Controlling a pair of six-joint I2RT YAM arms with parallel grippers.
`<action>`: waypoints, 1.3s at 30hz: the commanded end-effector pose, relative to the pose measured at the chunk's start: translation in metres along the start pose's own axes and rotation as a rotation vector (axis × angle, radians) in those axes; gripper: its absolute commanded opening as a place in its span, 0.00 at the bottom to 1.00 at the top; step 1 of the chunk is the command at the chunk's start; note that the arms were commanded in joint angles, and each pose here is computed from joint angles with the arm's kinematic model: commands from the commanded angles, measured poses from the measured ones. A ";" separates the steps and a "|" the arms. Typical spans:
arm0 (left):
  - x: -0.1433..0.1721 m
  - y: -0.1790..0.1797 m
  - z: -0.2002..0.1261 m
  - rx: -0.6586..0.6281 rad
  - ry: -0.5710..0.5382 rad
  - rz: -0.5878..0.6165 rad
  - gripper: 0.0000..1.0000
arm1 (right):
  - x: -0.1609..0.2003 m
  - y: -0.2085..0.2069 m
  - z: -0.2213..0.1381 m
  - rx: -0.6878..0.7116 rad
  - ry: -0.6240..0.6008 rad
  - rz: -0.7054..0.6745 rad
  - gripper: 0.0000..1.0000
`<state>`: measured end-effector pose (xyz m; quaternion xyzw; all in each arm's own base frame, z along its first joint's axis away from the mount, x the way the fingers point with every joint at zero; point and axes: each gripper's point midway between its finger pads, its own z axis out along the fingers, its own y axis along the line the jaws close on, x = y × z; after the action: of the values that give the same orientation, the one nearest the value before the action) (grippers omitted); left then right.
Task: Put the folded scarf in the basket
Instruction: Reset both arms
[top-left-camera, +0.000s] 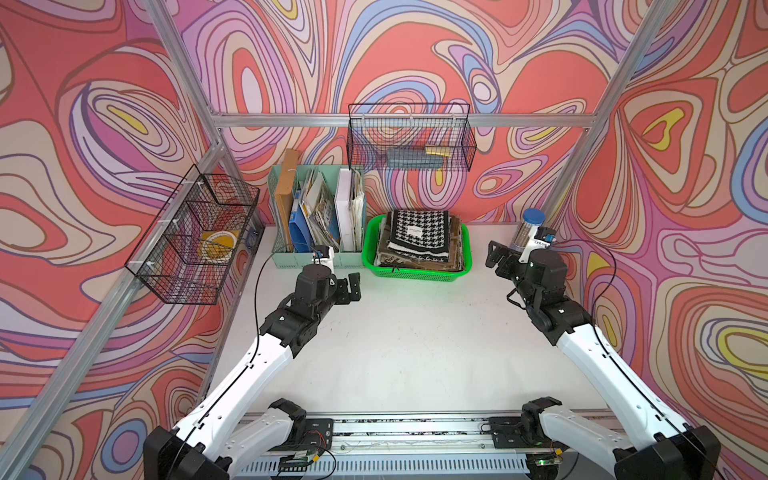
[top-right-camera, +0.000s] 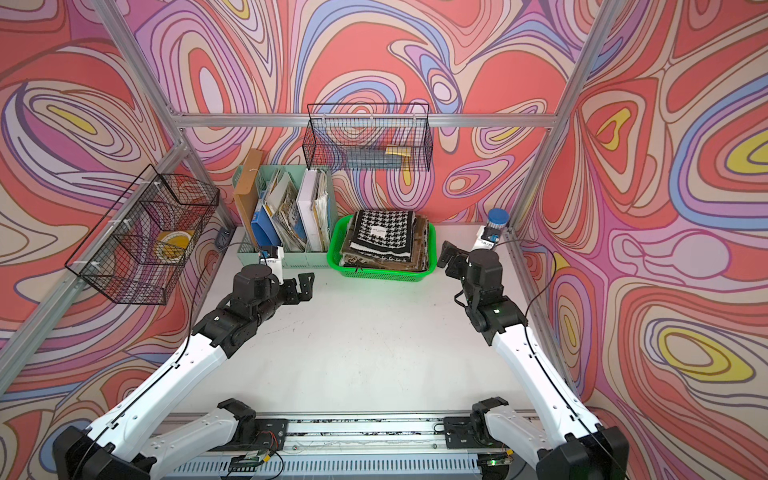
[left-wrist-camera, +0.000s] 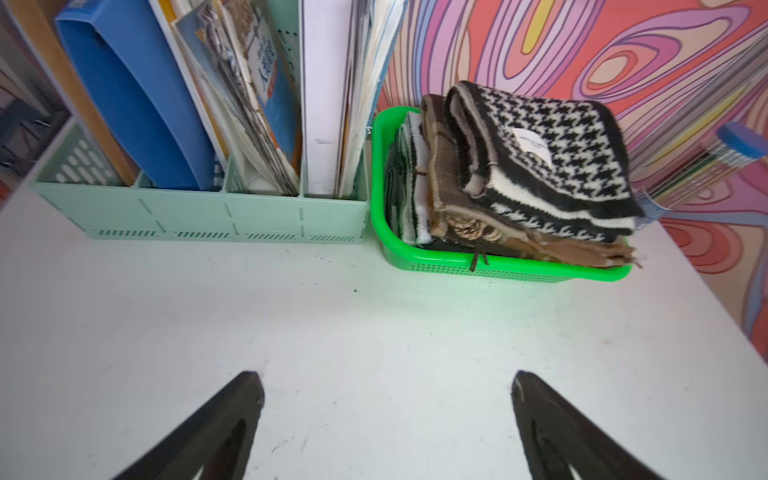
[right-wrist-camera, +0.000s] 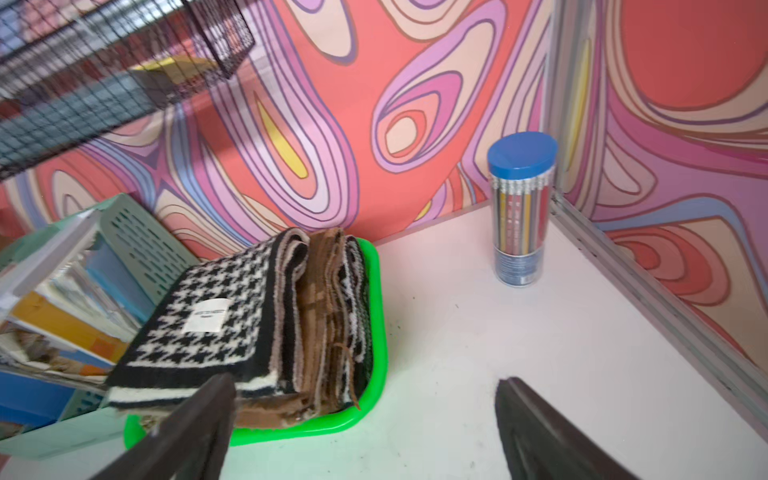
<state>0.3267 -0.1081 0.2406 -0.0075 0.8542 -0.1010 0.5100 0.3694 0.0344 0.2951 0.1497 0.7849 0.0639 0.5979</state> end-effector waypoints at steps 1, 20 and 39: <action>0.000 0.031 0.002 -0.162 -0.091 0.099 0.99 | 0.004 -0.024 0.007 0.121 -0.050 -0.068 0.98; 0.070 0.120 0.021 -0.518 -0.133 0.236 0.99 | 0.098 -0.054 0.052 0.169 -0.042 -0.405 0.98; 0.067 0.136 0.065 -0.548 -0.206 0.229 0.99 | 0.134 -0.065 0.079 0.196 -0.107 -0.482 0.98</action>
<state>0.3497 0.0108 0.1093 -0.0563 0.8144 0.2139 0.5364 0.3958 0.0056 0.1182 0.0249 0.7904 -0.1648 0.5894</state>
